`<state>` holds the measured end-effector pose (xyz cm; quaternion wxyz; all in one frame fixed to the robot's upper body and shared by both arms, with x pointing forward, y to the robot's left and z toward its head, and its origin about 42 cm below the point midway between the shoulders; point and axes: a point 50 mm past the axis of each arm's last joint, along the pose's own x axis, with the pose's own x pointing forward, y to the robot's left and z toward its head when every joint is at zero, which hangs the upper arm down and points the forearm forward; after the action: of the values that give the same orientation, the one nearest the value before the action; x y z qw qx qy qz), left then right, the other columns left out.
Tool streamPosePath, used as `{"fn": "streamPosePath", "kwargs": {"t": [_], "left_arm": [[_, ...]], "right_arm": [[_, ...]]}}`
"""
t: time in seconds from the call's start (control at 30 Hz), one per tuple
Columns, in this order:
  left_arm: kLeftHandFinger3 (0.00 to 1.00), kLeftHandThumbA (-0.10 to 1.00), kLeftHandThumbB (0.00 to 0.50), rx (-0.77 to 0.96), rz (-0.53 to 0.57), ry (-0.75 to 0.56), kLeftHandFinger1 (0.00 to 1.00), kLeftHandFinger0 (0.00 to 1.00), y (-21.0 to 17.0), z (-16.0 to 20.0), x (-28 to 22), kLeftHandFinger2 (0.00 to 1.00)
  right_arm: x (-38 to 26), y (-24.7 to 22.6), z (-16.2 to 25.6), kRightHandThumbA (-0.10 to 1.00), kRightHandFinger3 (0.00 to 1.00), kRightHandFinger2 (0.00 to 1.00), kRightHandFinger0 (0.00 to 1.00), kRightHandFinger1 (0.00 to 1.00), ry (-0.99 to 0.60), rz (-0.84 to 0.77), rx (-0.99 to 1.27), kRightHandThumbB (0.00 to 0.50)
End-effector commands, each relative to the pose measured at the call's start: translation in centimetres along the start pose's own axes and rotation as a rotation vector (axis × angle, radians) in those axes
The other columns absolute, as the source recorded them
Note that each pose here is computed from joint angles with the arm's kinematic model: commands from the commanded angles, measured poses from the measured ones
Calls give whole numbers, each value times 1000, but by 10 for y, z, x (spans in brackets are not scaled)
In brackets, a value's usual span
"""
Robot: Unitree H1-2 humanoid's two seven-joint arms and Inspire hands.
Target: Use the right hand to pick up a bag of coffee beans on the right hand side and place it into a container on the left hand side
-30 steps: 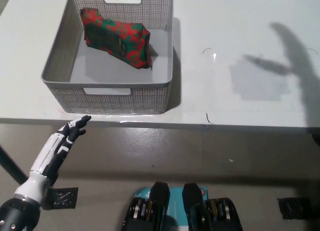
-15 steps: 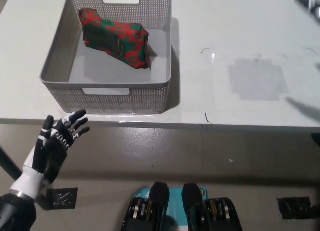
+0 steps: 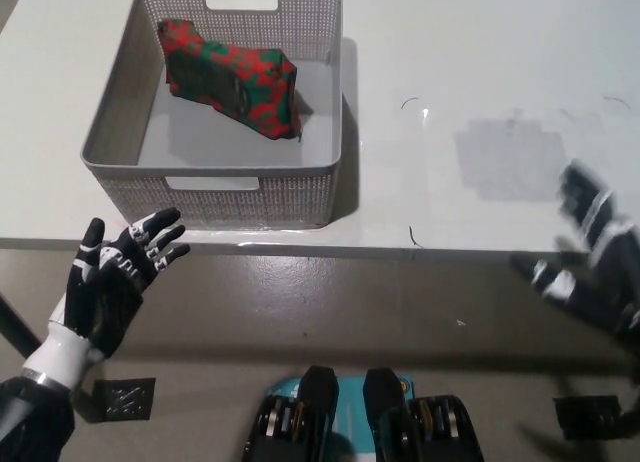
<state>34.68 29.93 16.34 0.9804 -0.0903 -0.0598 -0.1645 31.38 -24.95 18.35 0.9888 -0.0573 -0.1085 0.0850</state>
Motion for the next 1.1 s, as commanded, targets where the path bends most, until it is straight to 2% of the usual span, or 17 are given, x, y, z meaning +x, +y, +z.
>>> {"fn": "streamPosePath", "kwargs": {"t": [0.0,0.07,0.27,0.57,0.73,0.9,0.97,1.07], "left_arm": [[1000,949,500,10,-23,-38,1000,1000,1,8,6,1000],[1000,954,500,8,-18,-34,1000,1000,1,7,6,1000],[1000,948,500,40,4,-54,1000,1000,3,5,2,1000],[1000,916,500,156,-8,-66,1000,1000,-5,2,-14,1000],[1000,920,500,180,6,-77,1000,1000,-10,0,-38,1000],[1000,916,500,187,31,-53,1000,1000,-11,-5,-59,1000],[1000,911,500,190,23,-39,1000,1000,-13,-10,-65,1000],[1000,898,500,189,16,-33,1000,1000,-17,-16,-65,1000]], "right_arm": [[-12,22,-12,1000,1000,1000,1000,1000,-53,55,135,377],[-25,32,-23,1000,1000,1000,1000,1000,-44,74,194,352],[-63,55,-46,1000,1000,1000,1000,1000,-17,90,298,325],[-97,84,-68,1000,1000,1000,1000,1000,19,64,382,342],[-97,84,-76,1000,1000,1000,1000,1000,49,71,399,309],[-91,83,-77,1000,1000,1000,1000,1000,54,68,376,327],[-88,82,-77,1000,1000,1000,1000,1000,43,72,373,308],[-81,80,-76,1000,1000,1000,1000,1000,33,66,366,333]]}}
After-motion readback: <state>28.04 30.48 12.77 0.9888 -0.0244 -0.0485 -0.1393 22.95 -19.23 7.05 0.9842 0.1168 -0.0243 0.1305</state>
